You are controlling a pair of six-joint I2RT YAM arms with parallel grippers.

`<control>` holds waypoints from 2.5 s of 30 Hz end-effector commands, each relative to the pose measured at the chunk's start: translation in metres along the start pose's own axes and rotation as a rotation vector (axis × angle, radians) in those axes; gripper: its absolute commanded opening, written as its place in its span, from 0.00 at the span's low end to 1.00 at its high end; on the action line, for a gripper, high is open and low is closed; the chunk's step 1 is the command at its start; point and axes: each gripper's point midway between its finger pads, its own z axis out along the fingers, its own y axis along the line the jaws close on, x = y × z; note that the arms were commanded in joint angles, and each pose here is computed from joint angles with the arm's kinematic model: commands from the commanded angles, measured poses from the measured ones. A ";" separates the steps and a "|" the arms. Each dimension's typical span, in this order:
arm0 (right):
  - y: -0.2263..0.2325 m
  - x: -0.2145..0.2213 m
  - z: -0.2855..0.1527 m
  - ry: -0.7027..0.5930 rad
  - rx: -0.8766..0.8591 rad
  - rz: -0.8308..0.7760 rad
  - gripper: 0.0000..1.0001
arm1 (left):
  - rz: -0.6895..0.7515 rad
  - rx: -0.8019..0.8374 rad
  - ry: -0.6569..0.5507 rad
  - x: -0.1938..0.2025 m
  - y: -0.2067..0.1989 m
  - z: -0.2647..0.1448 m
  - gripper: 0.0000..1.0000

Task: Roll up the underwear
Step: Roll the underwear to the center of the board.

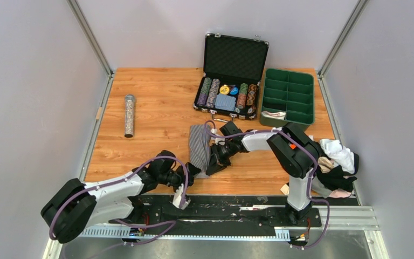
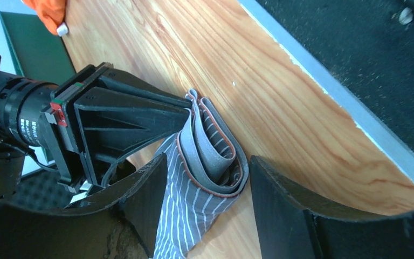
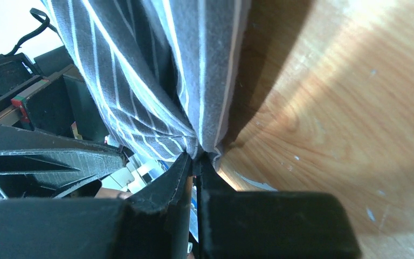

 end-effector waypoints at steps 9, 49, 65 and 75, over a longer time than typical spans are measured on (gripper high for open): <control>-0.037 -0.002 0.015 -0.026 0.146 0.015 0.00 | 0.025 0.034 0.052 0.019 0.000 0.012 0.41; 0.063 -0.004 -0.055 -0.670 0.404 -1.763 0.68 | -0.474 -0.146 -0.099 -0.010 0.033 0.005 0.00; 0.068 0.003 -0.030 -0.646 0.241 -1.868 0.79 | -0.541 -0.232 -0.075 -0.002 0.051 0.002 0.00; 0.067 -0.007 -0.028 -0.686 0.277 -1.938 0.59 | -0.567 -0.269 -0.069 0.000 0.055 -0.001 0.00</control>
